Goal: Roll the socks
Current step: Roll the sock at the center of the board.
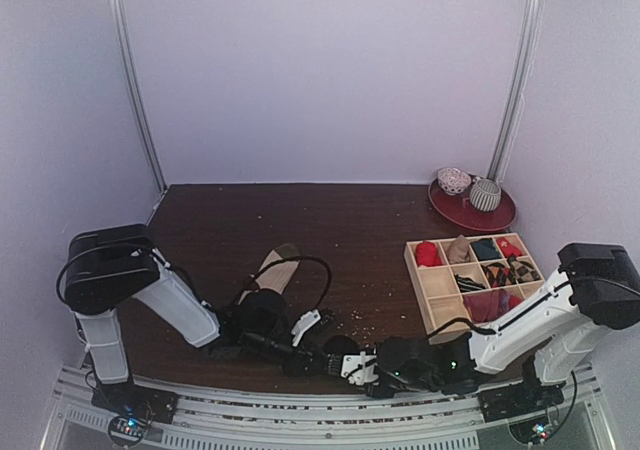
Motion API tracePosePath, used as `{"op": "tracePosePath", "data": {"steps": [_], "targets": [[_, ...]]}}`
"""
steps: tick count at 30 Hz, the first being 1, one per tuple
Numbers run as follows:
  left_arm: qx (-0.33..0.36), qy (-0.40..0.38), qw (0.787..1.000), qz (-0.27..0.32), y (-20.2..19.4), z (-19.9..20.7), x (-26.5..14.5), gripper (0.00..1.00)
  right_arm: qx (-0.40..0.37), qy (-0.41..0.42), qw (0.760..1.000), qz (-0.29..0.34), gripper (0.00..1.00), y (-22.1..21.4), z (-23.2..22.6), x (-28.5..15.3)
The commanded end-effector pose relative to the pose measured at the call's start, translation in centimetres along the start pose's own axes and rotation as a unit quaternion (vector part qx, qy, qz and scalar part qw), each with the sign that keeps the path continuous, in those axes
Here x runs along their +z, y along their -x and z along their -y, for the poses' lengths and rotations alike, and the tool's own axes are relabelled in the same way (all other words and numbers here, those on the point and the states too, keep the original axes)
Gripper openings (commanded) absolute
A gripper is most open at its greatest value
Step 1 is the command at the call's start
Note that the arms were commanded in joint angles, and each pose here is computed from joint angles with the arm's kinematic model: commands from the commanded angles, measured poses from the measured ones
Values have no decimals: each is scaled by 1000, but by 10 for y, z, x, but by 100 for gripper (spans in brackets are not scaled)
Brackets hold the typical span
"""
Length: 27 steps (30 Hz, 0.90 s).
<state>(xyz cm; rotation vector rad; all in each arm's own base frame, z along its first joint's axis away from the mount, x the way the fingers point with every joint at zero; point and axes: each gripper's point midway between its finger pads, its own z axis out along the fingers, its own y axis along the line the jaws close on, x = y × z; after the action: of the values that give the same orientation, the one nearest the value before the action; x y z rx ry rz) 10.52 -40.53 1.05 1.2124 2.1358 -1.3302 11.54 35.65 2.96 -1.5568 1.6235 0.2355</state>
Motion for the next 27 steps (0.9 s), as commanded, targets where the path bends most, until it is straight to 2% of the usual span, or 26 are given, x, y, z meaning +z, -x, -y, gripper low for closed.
{"op": "tracePosePath", "data": {"steps": [1, 7, 10, 11, 13, 16, 20, 23, 27], "targets": [[-108, 109, 969, -196, -132, -47, -23, 0, 29, -9, 999, -33, 25, -9, 6, 11], [-59, 137, 974, -172, -107, -51, -28, 0, 117, 37, 992, -13, 12, -6, 14, 3], [-22, 175, 974, -145, -86, -55, -39, 17, 199, 113, 973, -5, 12, 0, 12, -1], [-5, 185, 975, -124, -74, -53, -45, 25, 224, 136, 965, -12, 12, -1, 11, -1], [24, 200, 976, -86, -55, -49, -57, 37, 258, 164, 951, -38, 12, -9, 7, 1], [74, 220, 972, -26, -28, -39, -76, 50, 284, 198, 934, -91, 12, -26, -3, 5], [155, 233, 959, 42, 3, -18, -90, 54, 290, 218, 921, -139, 12, -37, -12, 12], [201, 226, 951, 70, 19, -7, -90, 55, 294, 243, 912, -152, 12, -35, -18, 15], [274, 215, 931, 105, 37, 9, -81, 55, 315, 280, 888, -184, 12, -40, -27, 20]]}}
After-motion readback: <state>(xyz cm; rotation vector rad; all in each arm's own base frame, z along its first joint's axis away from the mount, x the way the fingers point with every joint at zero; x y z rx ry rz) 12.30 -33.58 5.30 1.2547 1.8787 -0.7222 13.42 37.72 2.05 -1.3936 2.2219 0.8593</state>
